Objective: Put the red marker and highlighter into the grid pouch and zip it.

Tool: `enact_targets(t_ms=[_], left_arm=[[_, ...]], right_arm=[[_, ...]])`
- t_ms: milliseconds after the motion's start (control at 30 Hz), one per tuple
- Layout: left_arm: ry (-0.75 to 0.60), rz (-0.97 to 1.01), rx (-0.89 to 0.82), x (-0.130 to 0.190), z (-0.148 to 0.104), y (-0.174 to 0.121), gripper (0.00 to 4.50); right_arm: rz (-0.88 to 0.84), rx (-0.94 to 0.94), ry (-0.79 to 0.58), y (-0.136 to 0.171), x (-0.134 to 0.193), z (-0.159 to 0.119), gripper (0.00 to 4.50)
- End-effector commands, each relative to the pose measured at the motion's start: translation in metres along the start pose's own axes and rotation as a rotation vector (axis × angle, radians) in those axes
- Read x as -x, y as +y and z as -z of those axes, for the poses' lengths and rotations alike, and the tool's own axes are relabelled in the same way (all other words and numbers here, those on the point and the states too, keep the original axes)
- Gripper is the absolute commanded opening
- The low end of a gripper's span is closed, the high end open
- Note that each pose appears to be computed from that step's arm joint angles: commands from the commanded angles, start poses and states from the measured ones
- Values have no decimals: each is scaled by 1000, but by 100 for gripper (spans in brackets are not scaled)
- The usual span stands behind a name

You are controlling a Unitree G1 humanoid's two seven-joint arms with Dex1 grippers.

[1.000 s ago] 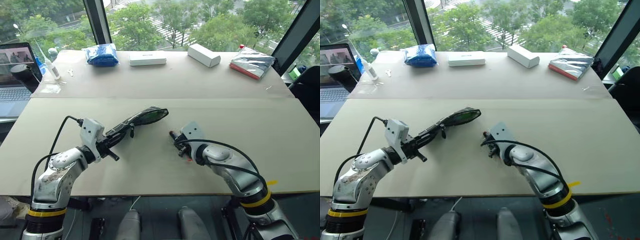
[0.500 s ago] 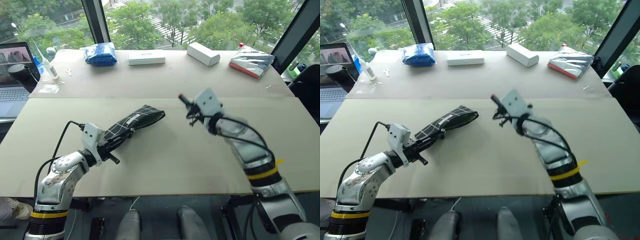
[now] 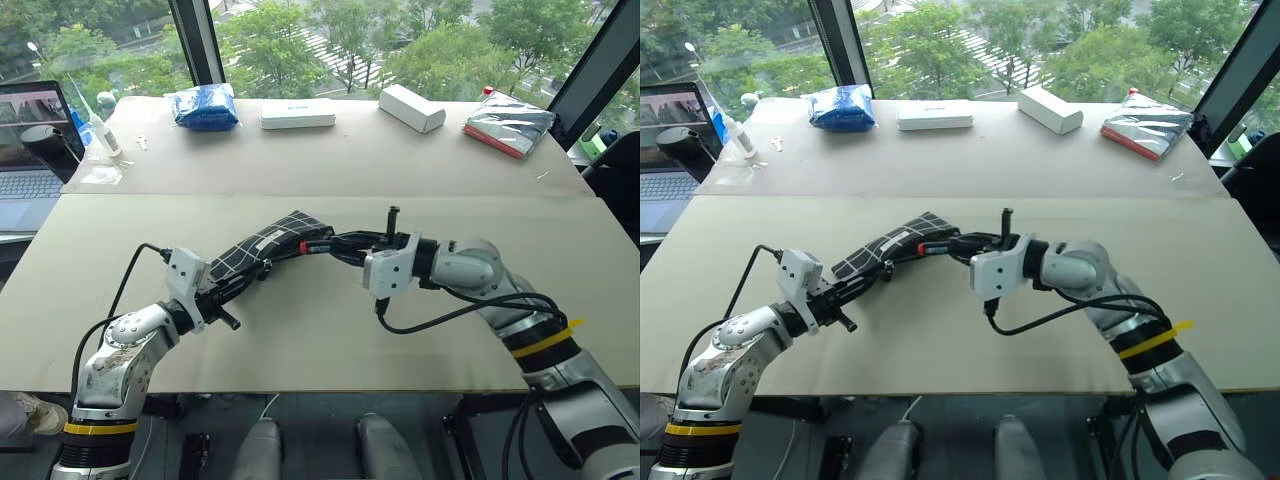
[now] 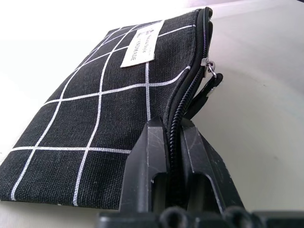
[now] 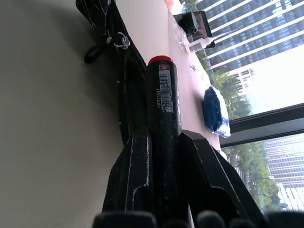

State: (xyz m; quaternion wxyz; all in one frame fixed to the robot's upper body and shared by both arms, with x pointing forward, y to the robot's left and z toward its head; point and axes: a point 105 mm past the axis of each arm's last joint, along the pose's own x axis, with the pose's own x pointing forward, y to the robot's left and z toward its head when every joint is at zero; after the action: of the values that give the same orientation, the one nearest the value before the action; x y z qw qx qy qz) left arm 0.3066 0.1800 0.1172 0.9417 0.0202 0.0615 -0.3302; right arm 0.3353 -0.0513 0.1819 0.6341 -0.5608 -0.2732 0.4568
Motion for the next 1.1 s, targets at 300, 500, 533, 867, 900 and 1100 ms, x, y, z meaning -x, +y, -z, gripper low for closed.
enact_targets(t_ms=[300, 500, 533, 867, 900, 1100], left_arm=[[-33, 37, -35, -5, -16, -5, 0], [-33, 42, -36, -5, -19, -6, 0], [-34, 44, -36, -5, -19, -6, 0], [-34, 51, -38, -7, -23, -8, 0], [-34, 52, -39, -7, -23, -8, 0], [-36, 56, -40, -8, -25, -8, 0]], right_arm=[[30, 118, -35, -9, -19, -2, 51], [16, 121, 17, -7, -27, 11, 51], [17, 121, 31, -9, -28, 14, 51], [29, 130, 29, -15, -47, 13, 51], [22, 131, 16, -12, -50, 10, 51], [-2, 159, -39, -3, -67, -6, 51]])
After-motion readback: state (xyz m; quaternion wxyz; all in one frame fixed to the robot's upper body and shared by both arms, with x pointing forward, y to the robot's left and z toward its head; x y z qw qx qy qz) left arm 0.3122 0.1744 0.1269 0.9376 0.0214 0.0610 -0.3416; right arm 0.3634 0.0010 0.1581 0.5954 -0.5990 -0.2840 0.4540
